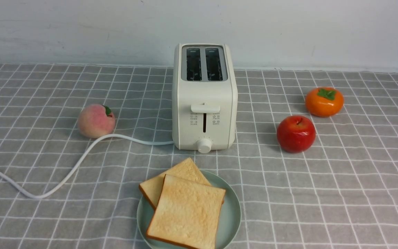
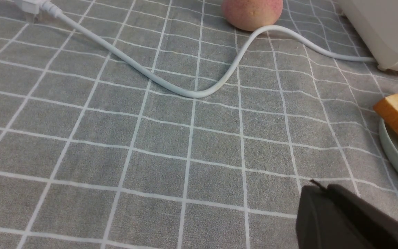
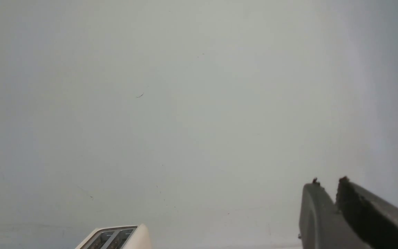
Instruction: Take toasted bread from bread machine on grey coffee table place on plate.
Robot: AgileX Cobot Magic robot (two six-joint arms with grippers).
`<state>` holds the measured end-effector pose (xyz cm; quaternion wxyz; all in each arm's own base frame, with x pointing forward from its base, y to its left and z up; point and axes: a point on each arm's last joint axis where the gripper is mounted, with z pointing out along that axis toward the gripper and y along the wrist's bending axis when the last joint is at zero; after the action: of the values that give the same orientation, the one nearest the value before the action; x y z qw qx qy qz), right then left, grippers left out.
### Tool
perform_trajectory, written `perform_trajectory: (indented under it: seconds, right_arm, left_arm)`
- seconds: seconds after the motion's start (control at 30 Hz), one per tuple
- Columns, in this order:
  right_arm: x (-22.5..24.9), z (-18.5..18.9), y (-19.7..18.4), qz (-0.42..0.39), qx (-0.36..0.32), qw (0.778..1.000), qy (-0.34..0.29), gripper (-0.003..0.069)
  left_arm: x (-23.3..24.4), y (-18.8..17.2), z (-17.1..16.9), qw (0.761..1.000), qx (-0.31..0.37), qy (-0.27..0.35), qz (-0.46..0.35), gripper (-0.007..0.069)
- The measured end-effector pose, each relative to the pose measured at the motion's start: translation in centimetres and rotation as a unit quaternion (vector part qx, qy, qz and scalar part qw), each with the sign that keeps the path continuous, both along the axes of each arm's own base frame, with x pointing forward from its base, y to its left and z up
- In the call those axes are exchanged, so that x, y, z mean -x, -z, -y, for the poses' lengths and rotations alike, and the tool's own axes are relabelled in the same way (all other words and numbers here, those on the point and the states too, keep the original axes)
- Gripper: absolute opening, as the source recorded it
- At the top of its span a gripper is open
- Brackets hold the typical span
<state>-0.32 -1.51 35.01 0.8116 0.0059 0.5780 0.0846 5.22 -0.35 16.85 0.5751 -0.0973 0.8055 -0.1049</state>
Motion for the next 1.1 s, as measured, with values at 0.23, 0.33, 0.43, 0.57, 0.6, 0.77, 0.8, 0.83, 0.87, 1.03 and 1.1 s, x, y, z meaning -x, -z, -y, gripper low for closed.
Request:
perform_trajectory:
  seconds: [0.23,0.33,0.43,0.57,0.6,0.77,0.8,0.83,0.87,1.03,1.1]
  right_arm:
    - [-0.1,-0.1,0.2,-0.004,0.005,1.0,-0.001,0.0096]
    - [-0.5,-0.6,1.0,-0.023,0.002,0.999,-0.026,0.0098]
    - [-1.1,-1.4,2.1,-0.046,0.009,0.997,-0.064,0.0101]
    - [-1.7,-2.2,3.5,-0.067,0.013,0.993,-0.1,0.0107]
    - [-1.9,-2.4,4.0,-0.074,0.011,0.992,-0.107,0.0107]
    - [-3.0,-2.7,6.4,-0.107,0.041,0.988,-0.103,0.0111]
    - [-3.4,-2.8,7.5,-0.122,0.056,0.986,-0.098,0.0112]
    - [-3.7,-2.8,8.3,-0.133,0.067,0.984,-0.093,0.0113]
    - [-4.0,-2.8,9.2,-0.147,0.078,0.982,-0.087,0.0115]
    - [-5.4,-2.4,15.1,-0.243,0.093,0.965,-0.022,0.0121]
    - [-5.5,-2.0,17.5,-0.301,0.087,0.95,0.01,0.0125]
  left_arm:
    - [0.0,0.0,0.0,1.0,0.0,0.0,0.0,0.0013]
    - [0.0,0.0,0.0,1.0,0.0,0.0,0.0,0.0017]
    - [0.0,0.0,0.0,1.0,0.0,0.0,0.0,0.0018]
    - [0.0,0.0,0.0,1.0,0.0,0.0,0.0,0.0018]
    - [0.0,0.0,0.0,1.0,0.0,0.0,0.0,0.0018]
    - [0.0,0.0,0.0,1.0,0.0,0.0,0.0,0.002]
    - [0.0,0.0,0.0,1.0,0.0,0.0,0.0,0.0022]
    - [0.0,0.0,0.0,1.0,0.0,0.0,0.0,0.0024]
    - [0.0,0.0,0.0,1.0,0.0,0.0,0.0,0.0025]
    - [0.0,0.0,0.0,1.0,0.0,0.0,0.0,0.0028]
    - [0.0,0.0,0.0,1.0,0.0,0.0,0.0,0.0028]
